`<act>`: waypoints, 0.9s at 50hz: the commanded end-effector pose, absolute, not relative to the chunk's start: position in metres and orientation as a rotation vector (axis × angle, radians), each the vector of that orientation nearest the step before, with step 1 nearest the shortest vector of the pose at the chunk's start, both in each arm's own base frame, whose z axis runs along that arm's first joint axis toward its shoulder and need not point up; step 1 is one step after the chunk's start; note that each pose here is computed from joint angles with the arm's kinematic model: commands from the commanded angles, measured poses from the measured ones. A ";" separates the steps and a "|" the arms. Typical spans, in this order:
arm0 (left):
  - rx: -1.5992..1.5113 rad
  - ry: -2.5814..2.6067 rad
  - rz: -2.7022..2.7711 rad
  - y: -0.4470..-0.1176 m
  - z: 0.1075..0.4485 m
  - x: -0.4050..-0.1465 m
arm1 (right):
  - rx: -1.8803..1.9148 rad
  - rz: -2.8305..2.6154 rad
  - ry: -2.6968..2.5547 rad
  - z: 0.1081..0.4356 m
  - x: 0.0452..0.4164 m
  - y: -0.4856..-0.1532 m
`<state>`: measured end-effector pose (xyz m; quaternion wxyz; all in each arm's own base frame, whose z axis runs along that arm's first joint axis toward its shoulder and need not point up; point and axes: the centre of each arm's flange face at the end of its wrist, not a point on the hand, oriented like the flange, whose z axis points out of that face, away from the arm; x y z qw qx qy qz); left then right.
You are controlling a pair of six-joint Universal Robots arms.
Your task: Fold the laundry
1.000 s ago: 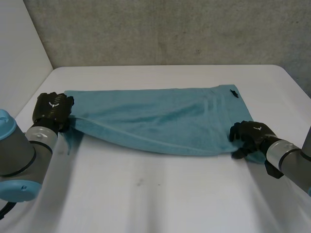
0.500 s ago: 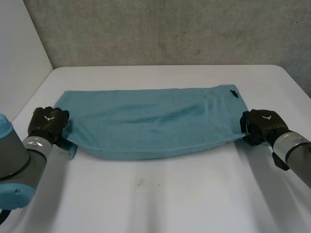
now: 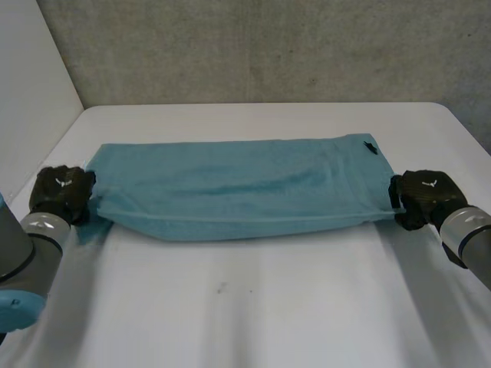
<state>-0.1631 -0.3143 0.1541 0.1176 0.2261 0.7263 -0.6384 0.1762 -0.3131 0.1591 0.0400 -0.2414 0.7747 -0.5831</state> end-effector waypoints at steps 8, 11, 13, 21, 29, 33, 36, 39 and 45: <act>0.826 1.742 -1.933 -0.283 0.255 -0.163 | -1.087 -1.934 2.350 0.276 0.171 -0.271; 0.976 1.728 -1.839 -0.274 0.255 -0.165 | -1.228 -1.848 2.402 0.283 0.168 -0.259; 1.040 1.746 -1.773 -0.271 0.251 -0.163 | -1.313 -1.779 2.430 0.281 0.167 -0.253; 1.183 1.945 -1.540 -0.265 0.220 -0.151 | -1.527 -1.498 2.545 0.247 0.163 -0.250; 1.255 2.071 -1.419 -0.288 0.172 -0.152 | -1.530 -1.445 2.651 0.196 0.159 -0.288; 1.242 1.980 -1.498 -0.321 0.168 -0.159 | -1.511 -1.588 2.644 0.189 0.163 -0.321; 1.206 1.819 -1.638 -0.350 0.191 -0.172 | -1.458 -1.835 2.549 0.211 0.183 -0.345; 1.138 1.601 -1.837 -0.375 0.238 -0.194 | -1.260 -2.235 2.388 0.264 0.199 -0.372; 0.929 1.234 -2.162 -0.396 0.328 -0.216 | -0.879 -2.806 1.961 0.357 0.206 -0.392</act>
